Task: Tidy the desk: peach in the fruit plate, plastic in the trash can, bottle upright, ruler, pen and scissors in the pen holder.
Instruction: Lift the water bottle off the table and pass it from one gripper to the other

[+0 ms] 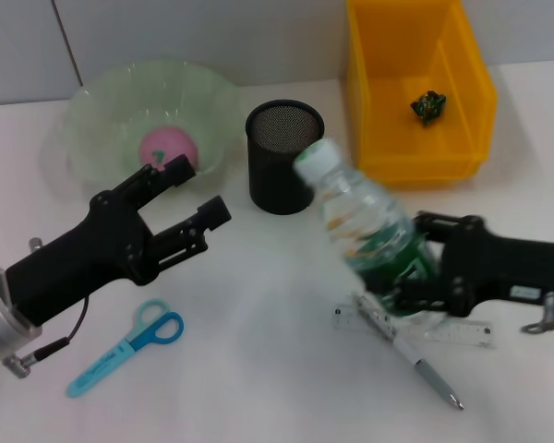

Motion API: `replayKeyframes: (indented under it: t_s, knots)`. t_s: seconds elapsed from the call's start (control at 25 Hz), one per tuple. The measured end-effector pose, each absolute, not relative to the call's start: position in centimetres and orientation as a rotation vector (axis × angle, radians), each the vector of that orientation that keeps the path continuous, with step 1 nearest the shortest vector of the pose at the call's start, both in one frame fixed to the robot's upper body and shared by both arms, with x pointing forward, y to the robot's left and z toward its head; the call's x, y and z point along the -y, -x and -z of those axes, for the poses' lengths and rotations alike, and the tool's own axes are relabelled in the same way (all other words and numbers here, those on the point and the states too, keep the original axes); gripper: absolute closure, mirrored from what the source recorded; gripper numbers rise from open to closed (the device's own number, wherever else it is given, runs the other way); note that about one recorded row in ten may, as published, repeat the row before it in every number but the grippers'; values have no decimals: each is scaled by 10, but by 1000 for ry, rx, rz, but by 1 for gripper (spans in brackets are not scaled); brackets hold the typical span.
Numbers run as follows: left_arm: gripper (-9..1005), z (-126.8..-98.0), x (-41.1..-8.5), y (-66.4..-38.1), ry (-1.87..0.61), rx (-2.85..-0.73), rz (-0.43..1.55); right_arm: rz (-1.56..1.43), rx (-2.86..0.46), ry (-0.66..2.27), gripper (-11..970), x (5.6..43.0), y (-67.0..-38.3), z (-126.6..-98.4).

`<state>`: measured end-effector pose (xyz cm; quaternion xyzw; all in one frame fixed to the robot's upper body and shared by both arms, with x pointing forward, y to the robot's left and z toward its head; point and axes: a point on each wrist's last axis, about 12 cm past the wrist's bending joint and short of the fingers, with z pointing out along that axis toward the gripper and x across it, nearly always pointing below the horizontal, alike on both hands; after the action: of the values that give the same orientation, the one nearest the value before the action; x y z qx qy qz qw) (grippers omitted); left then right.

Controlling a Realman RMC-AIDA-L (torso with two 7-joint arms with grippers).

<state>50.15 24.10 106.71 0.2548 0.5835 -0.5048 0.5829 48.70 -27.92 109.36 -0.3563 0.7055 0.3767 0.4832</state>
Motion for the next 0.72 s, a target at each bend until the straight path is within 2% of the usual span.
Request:
replayKeyframes:
  t_s: [0.32,0.72]
  knots:
    - [174,-1068,-240,-505,-556,-1382,1210,-1008,-1587,960,170,247,-491,-1092]
    - [175,-1070,-240,-507,-507,-1405,1261,-1050,-1522,993,167,230,-498,-1087]
